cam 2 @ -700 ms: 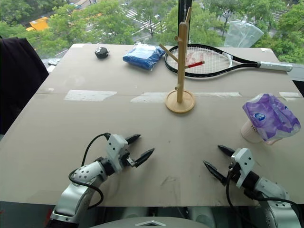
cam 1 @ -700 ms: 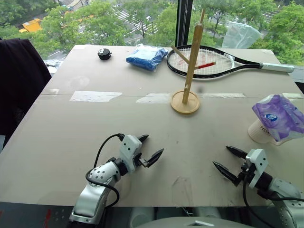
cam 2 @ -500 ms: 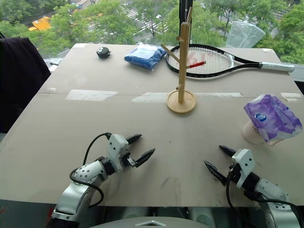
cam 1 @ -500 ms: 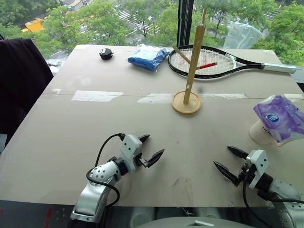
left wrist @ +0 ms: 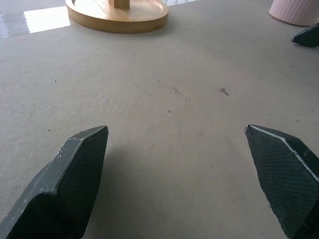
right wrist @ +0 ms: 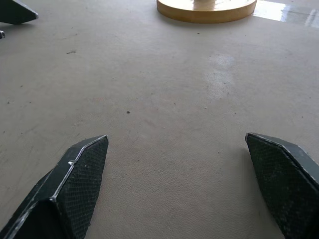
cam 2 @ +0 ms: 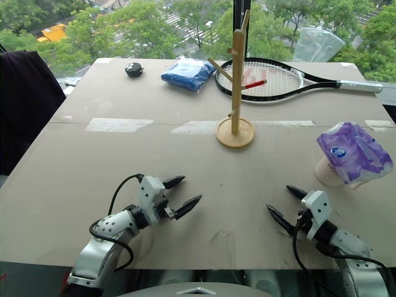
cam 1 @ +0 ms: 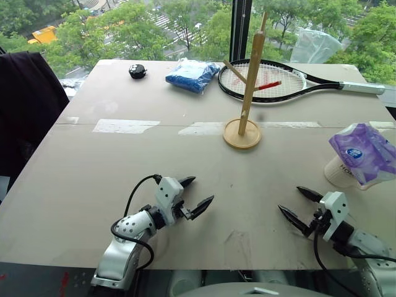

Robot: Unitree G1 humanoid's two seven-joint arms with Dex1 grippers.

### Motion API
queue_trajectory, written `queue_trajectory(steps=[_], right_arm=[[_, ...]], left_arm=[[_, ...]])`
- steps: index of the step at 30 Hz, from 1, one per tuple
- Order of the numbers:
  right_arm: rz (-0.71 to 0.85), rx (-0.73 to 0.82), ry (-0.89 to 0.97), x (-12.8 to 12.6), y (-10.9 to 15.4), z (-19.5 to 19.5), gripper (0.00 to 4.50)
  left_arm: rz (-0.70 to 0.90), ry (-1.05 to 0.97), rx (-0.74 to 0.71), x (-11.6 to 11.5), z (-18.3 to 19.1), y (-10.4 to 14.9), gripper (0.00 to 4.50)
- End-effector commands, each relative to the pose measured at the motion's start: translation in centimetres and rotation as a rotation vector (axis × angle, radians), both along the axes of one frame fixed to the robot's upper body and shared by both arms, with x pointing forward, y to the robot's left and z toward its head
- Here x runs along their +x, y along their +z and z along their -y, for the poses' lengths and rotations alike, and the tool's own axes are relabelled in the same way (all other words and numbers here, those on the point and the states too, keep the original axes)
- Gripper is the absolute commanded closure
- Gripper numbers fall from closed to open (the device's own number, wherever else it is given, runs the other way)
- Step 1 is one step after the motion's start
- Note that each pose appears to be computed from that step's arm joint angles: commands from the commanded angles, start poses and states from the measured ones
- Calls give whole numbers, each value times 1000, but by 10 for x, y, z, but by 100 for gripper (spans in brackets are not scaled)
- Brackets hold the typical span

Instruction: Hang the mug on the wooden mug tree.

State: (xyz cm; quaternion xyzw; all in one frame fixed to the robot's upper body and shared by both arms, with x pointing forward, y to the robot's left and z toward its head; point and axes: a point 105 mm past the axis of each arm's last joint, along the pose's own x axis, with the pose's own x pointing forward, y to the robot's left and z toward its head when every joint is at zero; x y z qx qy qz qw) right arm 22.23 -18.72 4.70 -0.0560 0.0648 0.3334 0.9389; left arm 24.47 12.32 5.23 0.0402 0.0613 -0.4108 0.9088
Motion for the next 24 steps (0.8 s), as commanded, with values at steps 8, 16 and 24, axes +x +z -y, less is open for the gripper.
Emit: queue_trajectory(steps=[8, 16, 24], right_arm=[[358, -94, -23, 21, 111, -17, 4], [385, -376, -220, 35, 177, 40, 4], [171, -434, -430, 37, 161, 93, 4]], left_arm=[[66, -332, -97, -4, 37, 56, 0], [194, -502, -140, 12, 72, 129, 0], [227, -546, -124, 7, 80, 143, 0]])
